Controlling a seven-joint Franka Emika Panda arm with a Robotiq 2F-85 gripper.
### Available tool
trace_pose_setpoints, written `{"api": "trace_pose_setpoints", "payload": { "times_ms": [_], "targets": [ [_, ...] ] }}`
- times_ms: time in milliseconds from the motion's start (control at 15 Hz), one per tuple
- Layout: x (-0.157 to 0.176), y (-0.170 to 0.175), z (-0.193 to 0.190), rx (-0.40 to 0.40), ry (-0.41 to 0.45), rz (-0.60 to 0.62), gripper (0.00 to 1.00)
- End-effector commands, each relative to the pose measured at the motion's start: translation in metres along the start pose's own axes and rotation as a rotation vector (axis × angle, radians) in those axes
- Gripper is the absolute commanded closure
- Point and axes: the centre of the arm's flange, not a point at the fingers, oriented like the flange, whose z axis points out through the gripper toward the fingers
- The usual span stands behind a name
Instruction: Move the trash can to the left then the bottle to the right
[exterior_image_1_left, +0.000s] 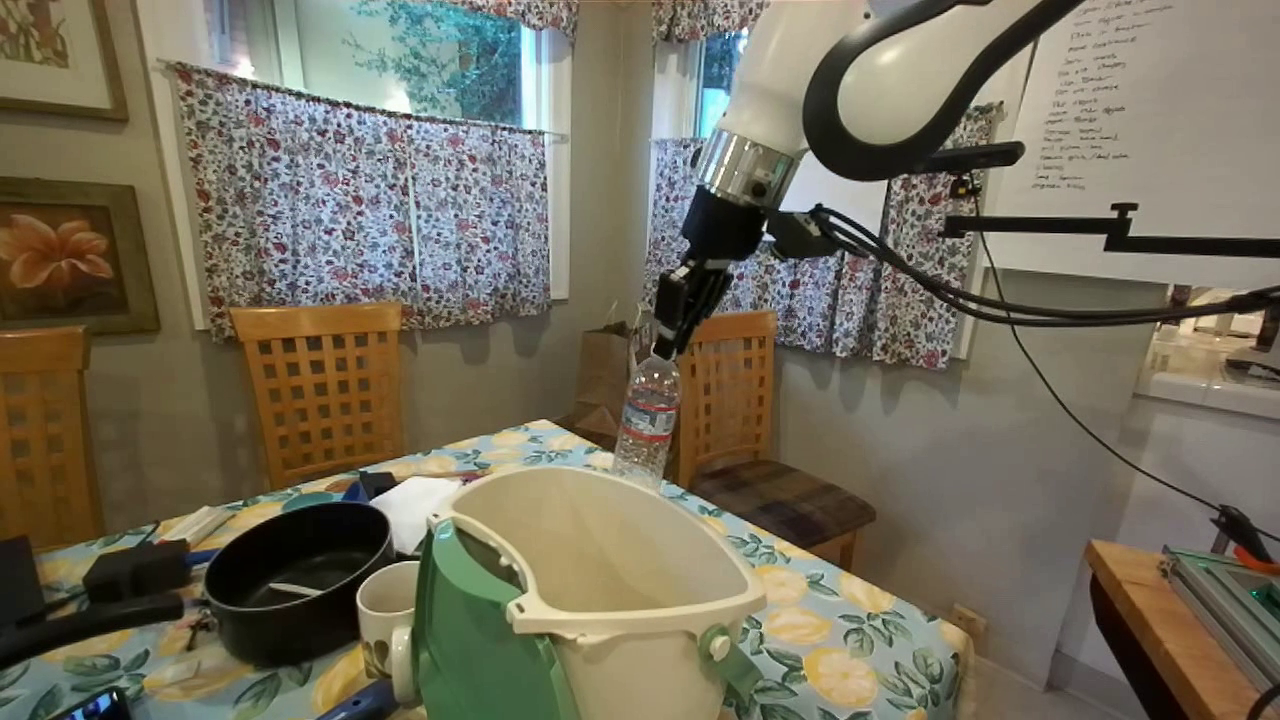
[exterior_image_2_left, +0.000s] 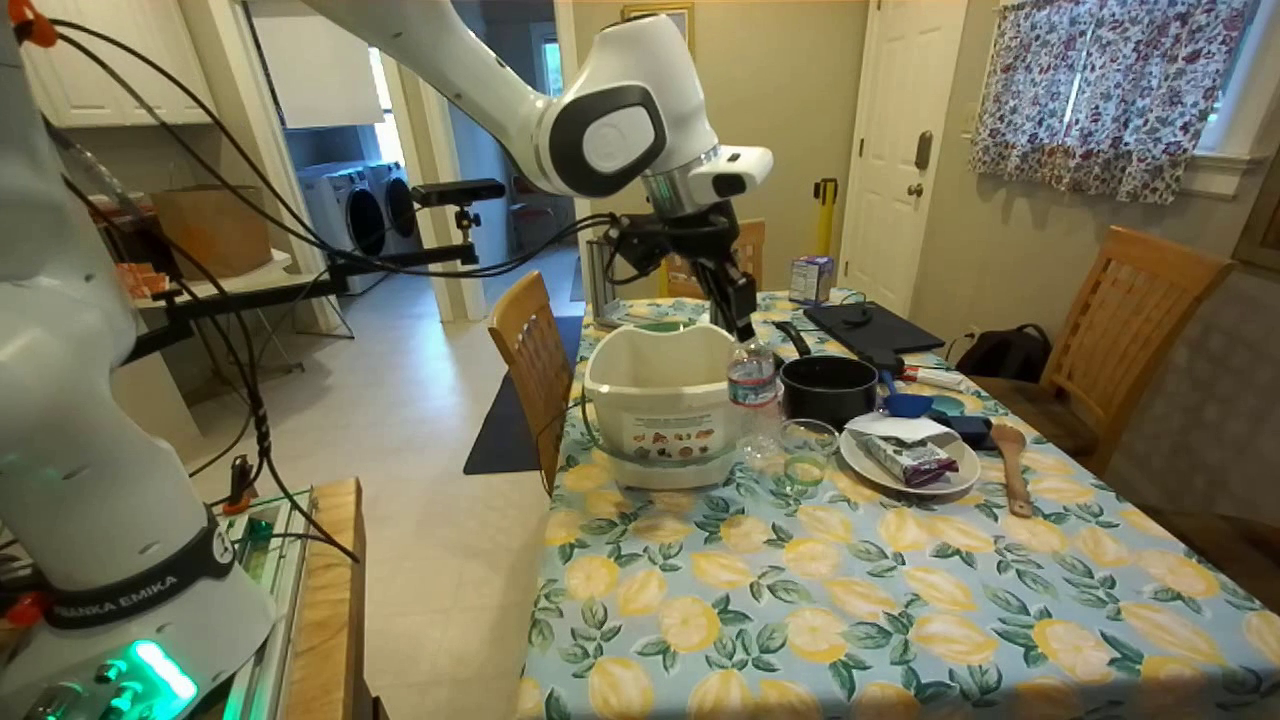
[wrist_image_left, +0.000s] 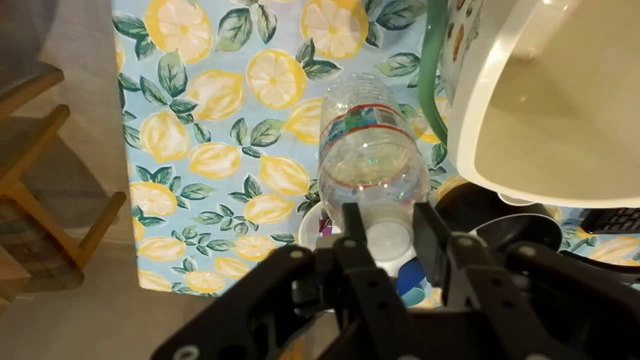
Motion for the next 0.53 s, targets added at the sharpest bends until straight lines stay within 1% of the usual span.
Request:
{"api": "trace_pose_setpoints", "payload": {
  "times_ms": [0, 267, 467],
  "targets": [
    [-0.035, 0.021, -0.016, -0.004, -0.023, 0.033, 0.93],
    [-0.048, 0.046, -0.006, -0.004, -0.044, 0.066, 0.93],
    [-0.048, 0.064, 0.007, -0.001, -0.054, 0.109, 0.93]
  ]
}}
